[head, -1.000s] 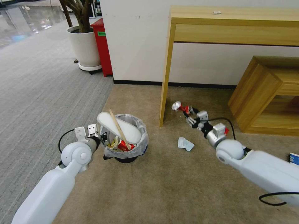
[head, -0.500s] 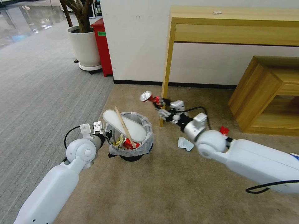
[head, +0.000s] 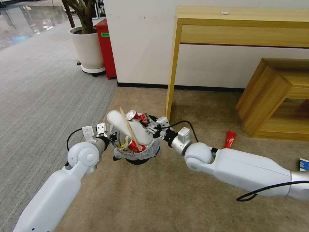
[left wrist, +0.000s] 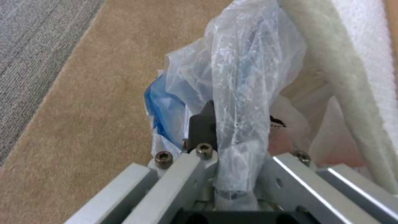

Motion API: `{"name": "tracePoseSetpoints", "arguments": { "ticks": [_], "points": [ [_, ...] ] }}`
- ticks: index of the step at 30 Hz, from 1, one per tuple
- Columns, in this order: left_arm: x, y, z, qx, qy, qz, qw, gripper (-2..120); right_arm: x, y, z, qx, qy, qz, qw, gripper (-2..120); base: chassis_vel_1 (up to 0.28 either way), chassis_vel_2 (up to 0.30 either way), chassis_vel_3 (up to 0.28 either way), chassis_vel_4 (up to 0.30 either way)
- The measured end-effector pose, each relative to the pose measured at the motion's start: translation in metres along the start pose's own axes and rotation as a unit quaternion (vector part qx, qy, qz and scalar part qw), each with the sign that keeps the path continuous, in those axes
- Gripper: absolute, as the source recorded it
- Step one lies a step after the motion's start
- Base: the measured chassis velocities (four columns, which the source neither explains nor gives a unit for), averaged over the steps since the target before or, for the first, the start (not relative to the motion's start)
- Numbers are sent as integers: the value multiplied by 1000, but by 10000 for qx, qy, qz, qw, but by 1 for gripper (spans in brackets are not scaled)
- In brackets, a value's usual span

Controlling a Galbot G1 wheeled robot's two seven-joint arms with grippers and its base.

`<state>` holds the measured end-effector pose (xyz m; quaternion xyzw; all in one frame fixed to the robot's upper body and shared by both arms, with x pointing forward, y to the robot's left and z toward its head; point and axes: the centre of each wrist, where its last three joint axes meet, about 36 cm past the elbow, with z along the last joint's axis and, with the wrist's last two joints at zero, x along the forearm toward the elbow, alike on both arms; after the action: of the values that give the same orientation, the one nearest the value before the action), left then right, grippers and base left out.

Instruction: Pick up the trash bin and place the garbage on the floor into it.

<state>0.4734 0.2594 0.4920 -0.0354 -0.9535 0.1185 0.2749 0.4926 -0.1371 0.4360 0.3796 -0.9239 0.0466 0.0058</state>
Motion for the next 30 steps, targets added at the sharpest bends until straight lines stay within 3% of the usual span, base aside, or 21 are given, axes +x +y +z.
{"name": "tracePoseSetpoints", "arguments": {
  "ticks": [19, 21, 26, 30],
  "points": [
    [6, -1, 3, 6, 7, 22, 10000, 0, -8, 19, 21, -107, 184, -20, 9998, 47, 0, 0, 0, 0],
    [4, 0, 4, 23, 36, 0, 10000, 0, -8, 23, 23, -125, 204, -18, 9997, 59, 0, 0, 0, 0],
    [-2, 5, 5, 37, 76, -82, 9999, 0, -7, 25, 23, -143, 214, -22, 9997, 71, 0, 0, 0, 0],
    [-9, 10, 3, 86, 104, -144, 9998, 0, -5, 26, 21, -150, 205, -36, 9997, 92, 0, 0, 0, 0]
  ]
}}
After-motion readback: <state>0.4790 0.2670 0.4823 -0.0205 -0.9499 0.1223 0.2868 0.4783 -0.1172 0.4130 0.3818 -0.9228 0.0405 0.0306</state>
